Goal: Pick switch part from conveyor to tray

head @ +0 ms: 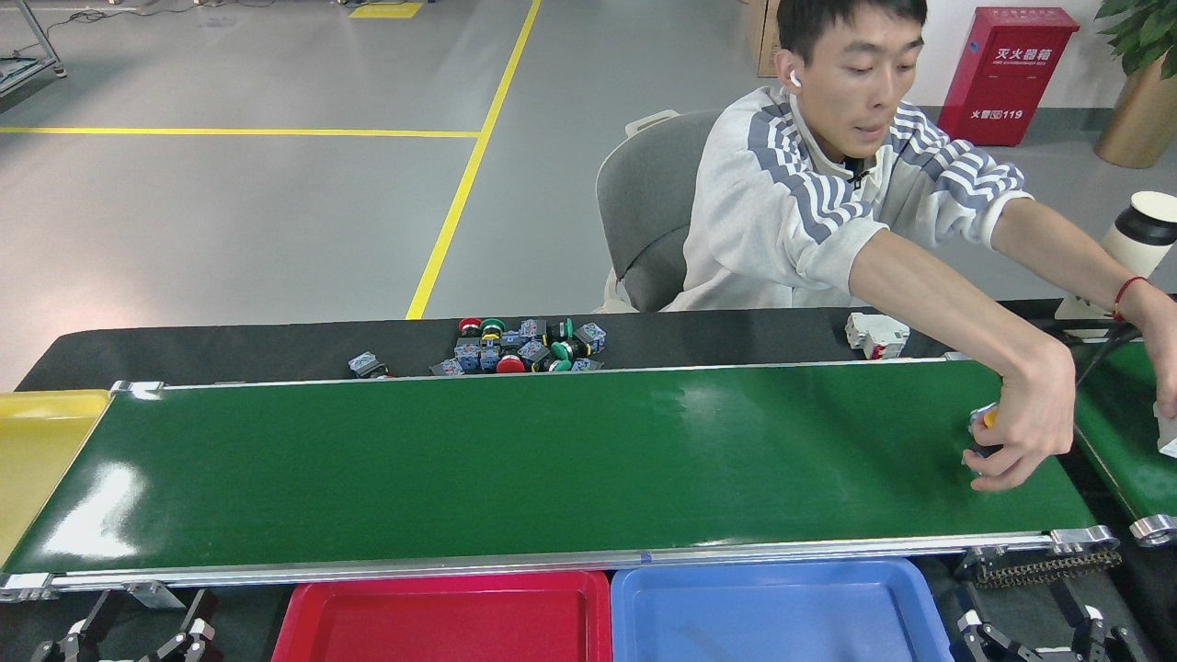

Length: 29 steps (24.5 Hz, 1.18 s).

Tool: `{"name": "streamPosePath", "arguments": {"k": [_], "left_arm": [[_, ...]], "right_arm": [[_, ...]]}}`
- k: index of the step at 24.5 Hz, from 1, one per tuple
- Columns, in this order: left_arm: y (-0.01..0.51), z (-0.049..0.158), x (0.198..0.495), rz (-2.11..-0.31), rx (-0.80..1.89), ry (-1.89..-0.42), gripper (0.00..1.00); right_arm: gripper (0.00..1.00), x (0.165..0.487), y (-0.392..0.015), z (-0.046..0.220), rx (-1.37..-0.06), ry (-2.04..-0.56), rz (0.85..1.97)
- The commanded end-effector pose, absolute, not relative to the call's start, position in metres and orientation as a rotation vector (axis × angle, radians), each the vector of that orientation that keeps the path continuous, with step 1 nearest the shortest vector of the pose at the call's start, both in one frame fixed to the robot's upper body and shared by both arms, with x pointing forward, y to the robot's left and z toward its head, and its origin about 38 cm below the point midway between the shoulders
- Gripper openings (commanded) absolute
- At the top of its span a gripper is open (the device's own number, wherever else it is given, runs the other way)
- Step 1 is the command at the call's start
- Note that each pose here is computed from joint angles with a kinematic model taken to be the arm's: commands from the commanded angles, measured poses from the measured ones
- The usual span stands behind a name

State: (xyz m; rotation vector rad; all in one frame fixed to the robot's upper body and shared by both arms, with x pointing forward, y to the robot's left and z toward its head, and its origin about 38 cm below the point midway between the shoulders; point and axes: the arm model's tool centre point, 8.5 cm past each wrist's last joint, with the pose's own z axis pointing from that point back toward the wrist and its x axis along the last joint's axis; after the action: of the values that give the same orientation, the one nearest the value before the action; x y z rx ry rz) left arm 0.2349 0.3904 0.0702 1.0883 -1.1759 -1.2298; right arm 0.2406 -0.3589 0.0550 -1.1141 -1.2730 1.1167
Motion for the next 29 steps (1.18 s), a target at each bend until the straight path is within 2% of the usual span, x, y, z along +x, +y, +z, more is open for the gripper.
{"name": "streamPosePath", "arguments": {"k": [1,6,22,26,29], "left_arm": [[0.392,0.081,0.238,-1.239,1.111,-1.213,1.00],[0.390,0.084,0.234,-1.236,1.107,-1.283,1.00],[0.397,0.089,0.232,-1.214,1.125,-1.286,1.00],[0.394,0.090,0.233,-1.197,1.112,-1.317,1.00],[0.394,0.090,0.234,-1.195,1.110,-1.318,1.00]], "right_arm": [[1.00,0.241,-0.364,0.061,-1.137,-1.277,1.124],[1.00,0.236,-0.366,0.055,-1.123,-1.258,1.128],[1.00,0.242,-0.370,0.057,-1.156,-1.223,1.083],[1.00,0.264,-0.376,0.058,-1.166,-1.162,1.049],[1.00,0.293,-0.377,0.063,-1.144,-1.145,1.052]]}}
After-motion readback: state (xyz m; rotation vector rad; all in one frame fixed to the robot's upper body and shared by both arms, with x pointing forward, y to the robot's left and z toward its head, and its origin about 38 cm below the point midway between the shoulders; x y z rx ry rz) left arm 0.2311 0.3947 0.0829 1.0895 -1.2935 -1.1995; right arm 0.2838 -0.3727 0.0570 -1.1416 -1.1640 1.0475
